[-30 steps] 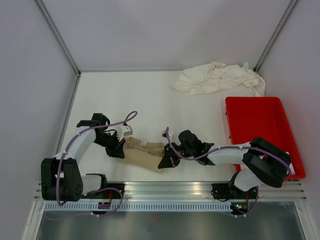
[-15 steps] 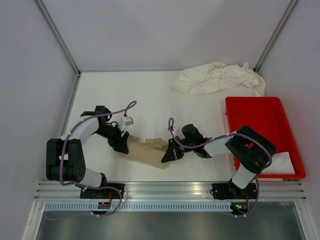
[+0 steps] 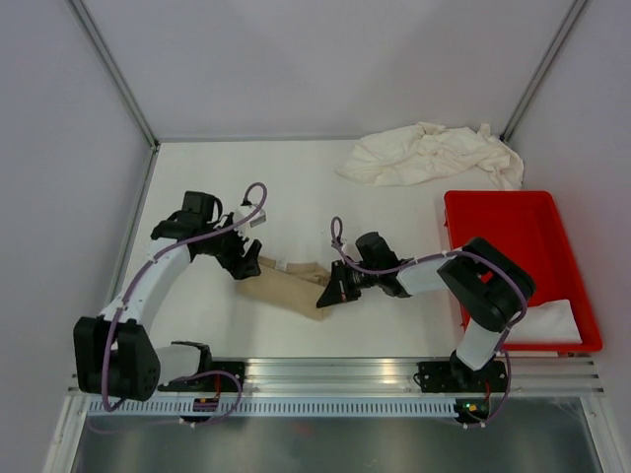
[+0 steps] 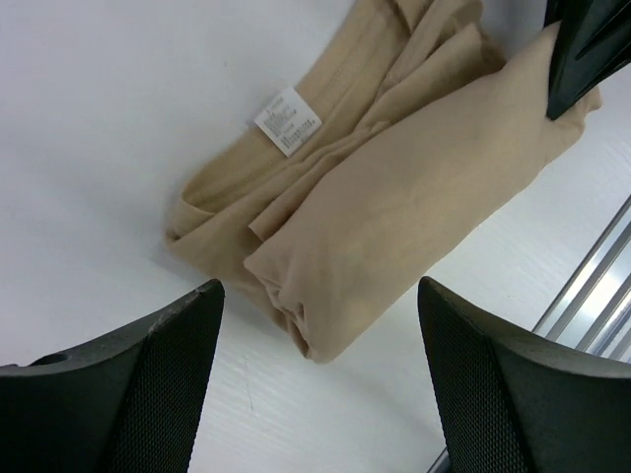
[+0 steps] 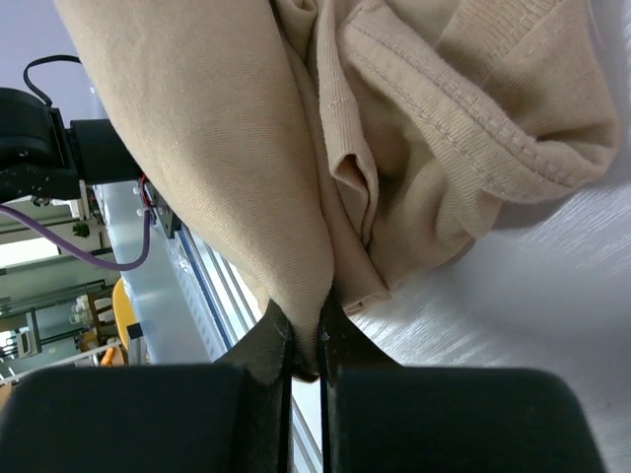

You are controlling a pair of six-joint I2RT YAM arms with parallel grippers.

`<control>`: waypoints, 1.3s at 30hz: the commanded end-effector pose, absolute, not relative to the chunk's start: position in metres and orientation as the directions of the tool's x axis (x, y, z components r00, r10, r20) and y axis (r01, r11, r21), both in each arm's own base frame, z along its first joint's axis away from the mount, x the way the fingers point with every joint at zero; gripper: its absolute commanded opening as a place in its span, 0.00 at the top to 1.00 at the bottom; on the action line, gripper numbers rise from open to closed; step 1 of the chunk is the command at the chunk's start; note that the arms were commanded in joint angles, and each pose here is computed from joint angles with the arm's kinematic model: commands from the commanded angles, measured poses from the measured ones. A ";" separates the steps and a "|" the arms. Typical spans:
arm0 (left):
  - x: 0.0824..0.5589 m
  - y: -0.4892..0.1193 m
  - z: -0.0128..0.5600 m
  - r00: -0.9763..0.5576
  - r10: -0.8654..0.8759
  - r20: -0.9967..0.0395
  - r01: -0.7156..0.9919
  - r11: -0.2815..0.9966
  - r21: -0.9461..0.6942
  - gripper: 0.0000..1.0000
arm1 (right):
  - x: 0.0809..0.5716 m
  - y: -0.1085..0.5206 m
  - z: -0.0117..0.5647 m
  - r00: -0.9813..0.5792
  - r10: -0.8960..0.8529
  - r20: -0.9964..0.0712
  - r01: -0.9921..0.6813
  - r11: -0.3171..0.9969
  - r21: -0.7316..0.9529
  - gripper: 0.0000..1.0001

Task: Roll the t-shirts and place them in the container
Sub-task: Roll the tshirt

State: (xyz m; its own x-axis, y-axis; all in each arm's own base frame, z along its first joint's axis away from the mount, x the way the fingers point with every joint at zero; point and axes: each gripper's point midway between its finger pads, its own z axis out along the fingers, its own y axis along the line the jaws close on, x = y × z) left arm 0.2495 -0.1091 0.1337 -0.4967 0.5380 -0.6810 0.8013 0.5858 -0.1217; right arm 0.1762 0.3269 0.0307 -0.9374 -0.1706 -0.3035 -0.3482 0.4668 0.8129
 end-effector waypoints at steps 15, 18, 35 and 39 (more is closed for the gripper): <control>0.277 -0.106 0.061 -0.640 0.541 -0.546 0.720 0.669 -0.181 0.98 | 0.215 0.307 0.049 -0.848 -0.312 -0.428 -0.526 0.593 0.609 0.62; 0.275 -0.104 0.052 -0.665 0.537 -0.519 0.705 0.680 -0.201 0.98 | 0.243 0.285 0.079 -0.786 -0.312 -0.534 -0.571 0.698 0.432 0.60; 0.264 -0.103 0.044 -0.712 0.524 -0.467 0.675 0.694 -0.251 0.93 | 0.228 0.412 0.134 -0.626 -0.120 -0.770 -0.705 0.509 0.494 0.95; 0.263 -0.101 0.044 -0.709 0.531 -0.465 0.679 0.693 -0.243 0.87 | 0.240 0.419 0.113 -0.660 -0.116 -0.743 -0.672 0.534 0.513 0.97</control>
